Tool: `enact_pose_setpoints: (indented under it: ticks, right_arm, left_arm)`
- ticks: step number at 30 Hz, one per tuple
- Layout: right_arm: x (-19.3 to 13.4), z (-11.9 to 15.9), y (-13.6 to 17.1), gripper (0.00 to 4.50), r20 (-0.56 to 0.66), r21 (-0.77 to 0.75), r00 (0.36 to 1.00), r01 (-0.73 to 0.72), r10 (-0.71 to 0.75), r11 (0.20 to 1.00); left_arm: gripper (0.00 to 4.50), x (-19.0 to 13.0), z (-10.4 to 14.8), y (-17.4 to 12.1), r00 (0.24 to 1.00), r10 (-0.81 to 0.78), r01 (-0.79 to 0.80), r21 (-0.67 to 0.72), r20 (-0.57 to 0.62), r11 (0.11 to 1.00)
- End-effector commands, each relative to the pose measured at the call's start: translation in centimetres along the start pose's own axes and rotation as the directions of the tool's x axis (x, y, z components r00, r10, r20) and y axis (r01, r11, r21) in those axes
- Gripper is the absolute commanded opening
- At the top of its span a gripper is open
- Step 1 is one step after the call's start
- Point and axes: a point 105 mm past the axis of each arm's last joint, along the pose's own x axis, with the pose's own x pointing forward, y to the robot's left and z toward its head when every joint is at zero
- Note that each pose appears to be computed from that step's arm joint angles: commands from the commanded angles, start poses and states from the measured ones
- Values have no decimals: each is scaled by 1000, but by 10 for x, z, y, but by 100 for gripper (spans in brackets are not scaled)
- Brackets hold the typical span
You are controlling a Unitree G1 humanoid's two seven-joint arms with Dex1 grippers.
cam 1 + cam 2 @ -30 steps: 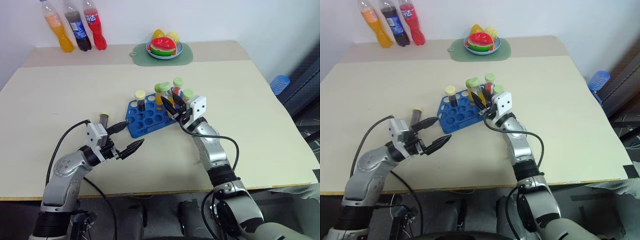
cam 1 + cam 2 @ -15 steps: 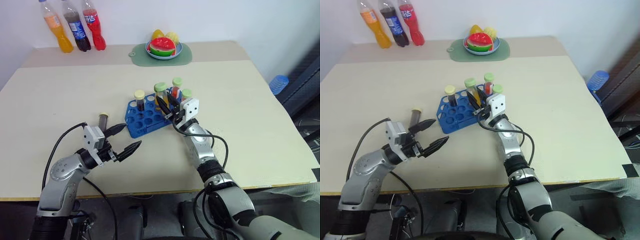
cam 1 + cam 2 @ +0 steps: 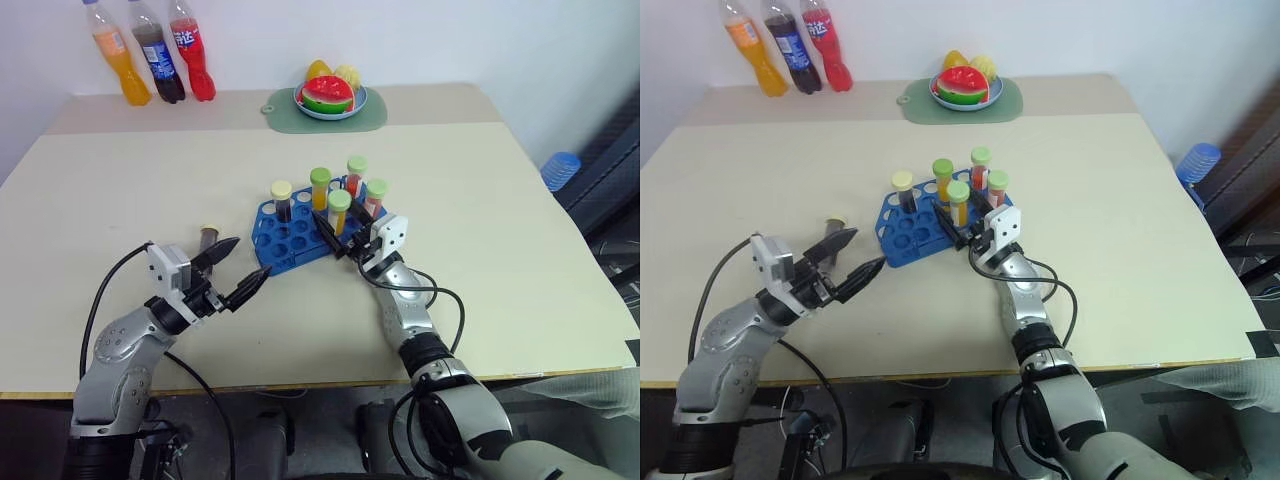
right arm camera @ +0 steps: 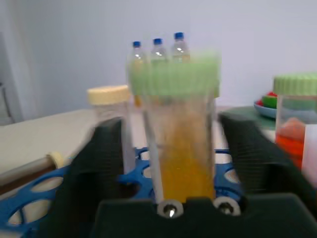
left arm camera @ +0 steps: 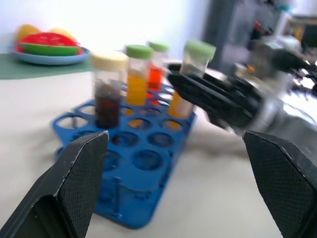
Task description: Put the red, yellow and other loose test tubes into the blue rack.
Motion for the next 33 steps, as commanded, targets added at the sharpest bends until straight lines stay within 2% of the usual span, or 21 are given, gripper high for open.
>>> enact_pose_setpoints:
  ticks: [1,3,6,10,14,19,29,32,33]
  right_arm:
    - [-8,16,5,449,2,-87,997,-76,77,993]
    - [-16,26,4,449,-11,-109,995,-104,103,989]
    - [-45,35,4,449,-118,-140,973,-216,200,966]
    - [-81,44,2,449,-260,-129,917,-342,302,931]
    - [-104,59,-7,449,-361,-108,856,-432,370,895]
    - [-99,72,-12,449,-373,-116,846,-451,382,885]
    - [-87,80,-6,449,-365,-151,844,-471,394,869]
    - [-86,82,-4,450,-360,-153,847,-466,390,871]
    - [-86,83,-4,450,-361,-153,848,-465,389,872]
  left_arm:
    - [450,2,21,14,986,161,-161,5,36,987]
    - [450,0,21,24,960,279,-278,45,-19,959]
    - [450,-5,20,36,903,412,-412,29,-122,911]
    - [450,-15,5,51,750,532,-569,27,-393,822]
    - [450,-1,15,64,662,524,-640,-41,-537,767]
    - [450,15,15,80,569,525,-721,-77,-633,688]
    - [450,41,-14,94,346,373,-753,-17,-861,658]
    - [375,48,-20,88,312,324,-722,-1,-893,691]
    - [329,47,-21,89,295,323,-724,11,-899,690]
